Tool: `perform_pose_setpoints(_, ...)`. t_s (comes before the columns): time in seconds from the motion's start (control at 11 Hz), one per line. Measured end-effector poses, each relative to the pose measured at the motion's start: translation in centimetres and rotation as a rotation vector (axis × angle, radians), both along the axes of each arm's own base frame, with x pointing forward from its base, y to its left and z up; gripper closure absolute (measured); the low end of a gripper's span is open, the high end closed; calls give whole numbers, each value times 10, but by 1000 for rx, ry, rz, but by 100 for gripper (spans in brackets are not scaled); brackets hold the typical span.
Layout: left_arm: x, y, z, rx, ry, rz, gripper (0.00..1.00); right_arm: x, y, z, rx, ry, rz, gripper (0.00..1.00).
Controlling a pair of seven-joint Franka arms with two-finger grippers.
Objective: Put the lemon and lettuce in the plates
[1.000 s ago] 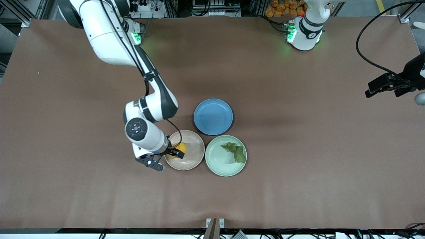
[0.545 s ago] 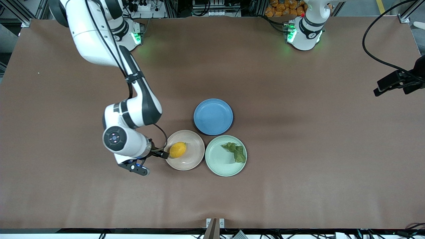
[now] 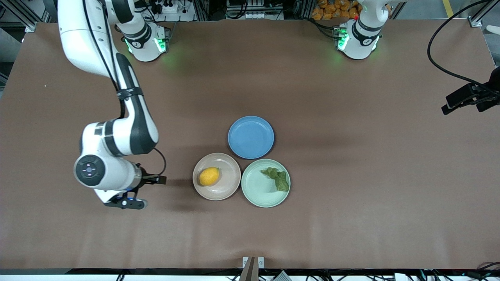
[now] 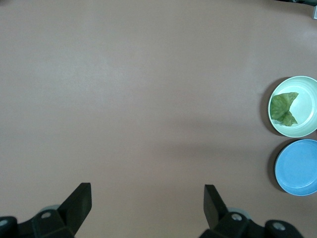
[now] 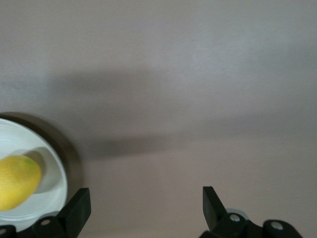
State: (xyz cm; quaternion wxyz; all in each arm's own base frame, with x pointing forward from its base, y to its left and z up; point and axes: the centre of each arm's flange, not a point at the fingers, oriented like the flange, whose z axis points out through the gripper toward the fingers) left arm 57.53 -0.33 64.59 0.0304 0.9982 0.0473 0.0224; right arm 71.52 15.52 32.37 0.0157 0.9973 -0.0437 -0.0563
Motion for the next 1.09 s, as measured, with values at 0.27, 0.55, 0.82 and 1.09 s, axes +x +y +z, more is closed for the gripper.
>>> perform_pose_setpoints(0.27, 0, -5, 0, 0, 1, -8, 0, 1, -45, 18, -2, 34, 39, 0)
perform_pose_setpoints(0.55, 0, -7, -1, 0, 2, -12, 0, -1, -101, 45, 20, 50, 31, 0)
perform_pose_setpoints(0.82, 2, -3, -5, 39, 9, -12, 0, -6, -125, 82, 28, 26, 5, 0)
perform_pose_setpoints(1.09, 0, -5, -11, 58, 42, -19, 0, -15, -136, 127, -30, -11, 19, 0)
